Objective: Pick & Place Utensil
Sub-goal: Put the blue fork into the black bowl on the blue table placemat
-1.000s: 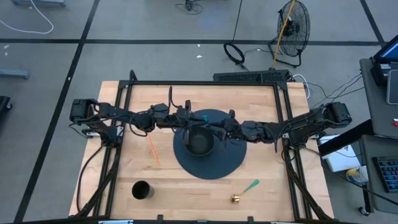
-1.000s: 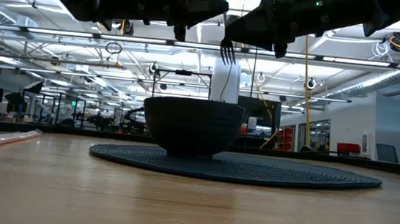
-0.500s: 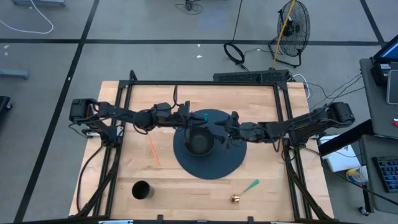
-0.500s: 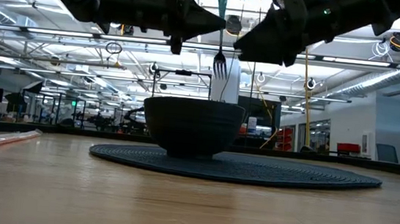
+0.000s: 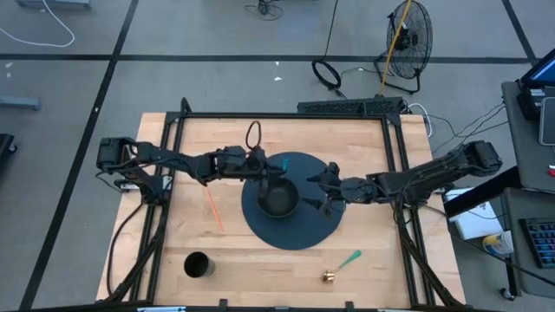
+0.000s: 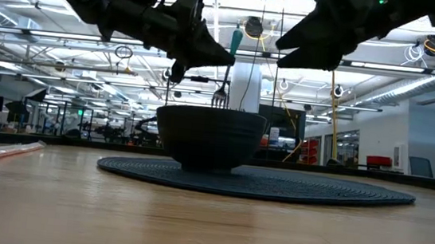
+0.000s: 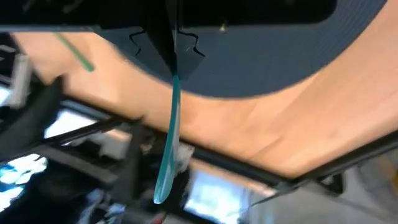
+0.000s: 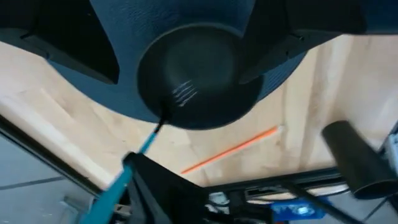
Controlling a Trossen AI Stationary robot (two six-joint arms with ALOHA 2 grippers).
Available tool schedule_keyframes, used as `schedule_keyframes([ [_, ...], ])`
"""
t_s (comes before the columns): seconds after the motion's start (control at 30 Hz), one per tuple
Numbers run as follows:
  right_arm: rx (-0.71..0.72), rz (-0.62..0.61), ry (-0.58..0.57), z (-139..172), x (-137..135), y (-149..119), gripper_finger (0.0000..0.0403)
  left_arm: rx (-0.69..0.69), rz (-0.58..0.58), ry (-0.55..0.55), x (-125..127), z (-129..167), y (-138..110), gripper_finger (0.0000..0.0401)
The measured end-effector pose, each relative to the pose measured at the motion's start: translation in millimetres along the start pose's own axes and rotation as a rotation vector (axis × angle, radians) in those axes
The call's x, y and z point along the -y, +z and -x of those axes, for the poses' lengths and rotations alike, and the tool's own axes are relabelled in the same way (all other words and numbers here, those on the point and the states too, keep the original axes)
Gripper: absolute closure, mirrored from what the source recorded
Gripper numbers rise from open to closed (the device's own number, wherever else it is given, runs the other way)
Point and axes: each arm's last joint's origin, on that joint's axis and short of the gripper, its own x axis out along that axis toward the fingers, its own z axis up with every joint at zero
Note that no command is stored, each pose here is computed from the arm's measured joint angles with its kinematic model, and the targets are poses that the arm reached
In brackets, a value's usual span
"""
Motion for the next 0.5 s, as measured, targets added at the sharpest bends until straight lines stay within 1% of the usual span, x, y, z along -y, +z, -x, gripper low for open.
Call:
schedule_keyframes([
  [0.1, -0.014, 0.006, 0.023, 7, -6, -2, 0.0086, -0.028, 0.001, 0.092, 2, 0, -6, 0.0398],
  [0.17, -0.030, 0.005, 0.036, 11, -9, -3, 0.0088, -0.034, 0.008, 0.131, 3, 0, -8, 0.0399],
  [0.23, -0.039, 0.002, 0.039, 16, -12, -4, 0.0089, -0.036, 0.024, 0.143, 4, 0, -9, 0.0398],
  [0.37, -0.032, 0.005, -0.003, 27, -17, -6, 0.0089, -0.031, 0.055, 0.189, 3, 1, -10, 0.0399],
  [0.5, 0.003, 0.020, -0.022, 37, -26, -6, 0.0089, -0.034, 0.085, 0.221, 4, -2, -16, 0.0397],
])
